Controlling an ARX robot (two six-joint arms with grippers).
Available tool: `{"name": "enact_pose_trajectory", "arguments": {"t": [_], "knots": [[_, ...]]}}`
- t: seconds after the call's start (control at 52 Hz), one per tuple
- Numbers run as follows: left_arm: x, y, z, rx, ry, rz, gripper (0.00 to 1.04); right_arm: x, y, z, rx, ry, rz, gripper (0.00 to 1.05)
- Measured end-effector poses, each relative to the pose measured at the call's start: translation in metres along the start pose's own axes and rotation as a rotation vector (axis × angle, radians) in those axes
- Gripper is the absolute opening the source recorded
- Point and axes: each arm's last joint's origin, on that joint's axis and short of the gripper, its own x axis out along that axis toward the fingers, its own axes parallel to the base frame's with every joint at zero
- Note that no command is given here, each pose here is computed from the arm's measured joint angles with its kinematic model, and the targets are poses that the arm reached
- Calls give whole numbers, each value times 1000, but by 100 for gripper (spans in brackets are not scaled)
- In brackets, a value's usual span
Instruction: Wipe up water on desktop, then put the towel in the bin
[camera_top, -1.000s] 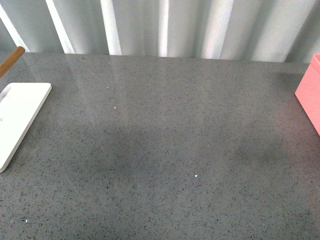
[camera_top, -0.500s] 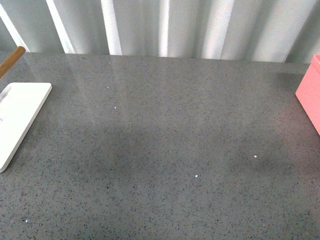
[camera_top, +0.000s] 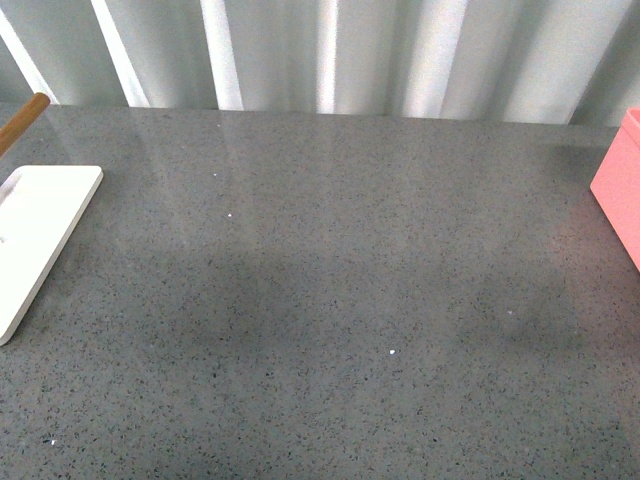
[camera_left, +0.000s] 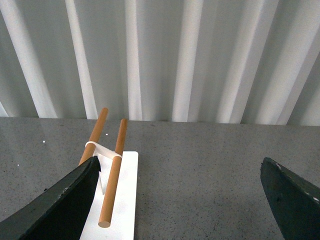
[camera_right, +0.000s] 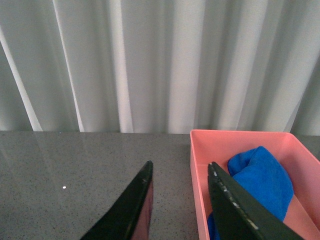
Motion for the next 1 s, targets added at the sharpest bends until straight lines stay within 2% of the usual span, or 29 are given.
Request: {"name": "enact_pose_trajectory", "arguments": {"t": [0.173, 0.308, 0.365, 1.0], "knots": [[0, 0, 0, 0, 0, 0, 98, 0, 0, 0, 0, 0, 0, 63], [0, 0, 0, 0, 0, 0, 98, 0, 0, 0, 0, 0, 0, 90], [0, 0, 0, 0, 0, 0, 98, 0, 0, 0, 1, 0, 0, 99], [0, 0, 0, 0, 0, 0, 98, 0, 0, 0, 1, 0, 0, 98]]}}
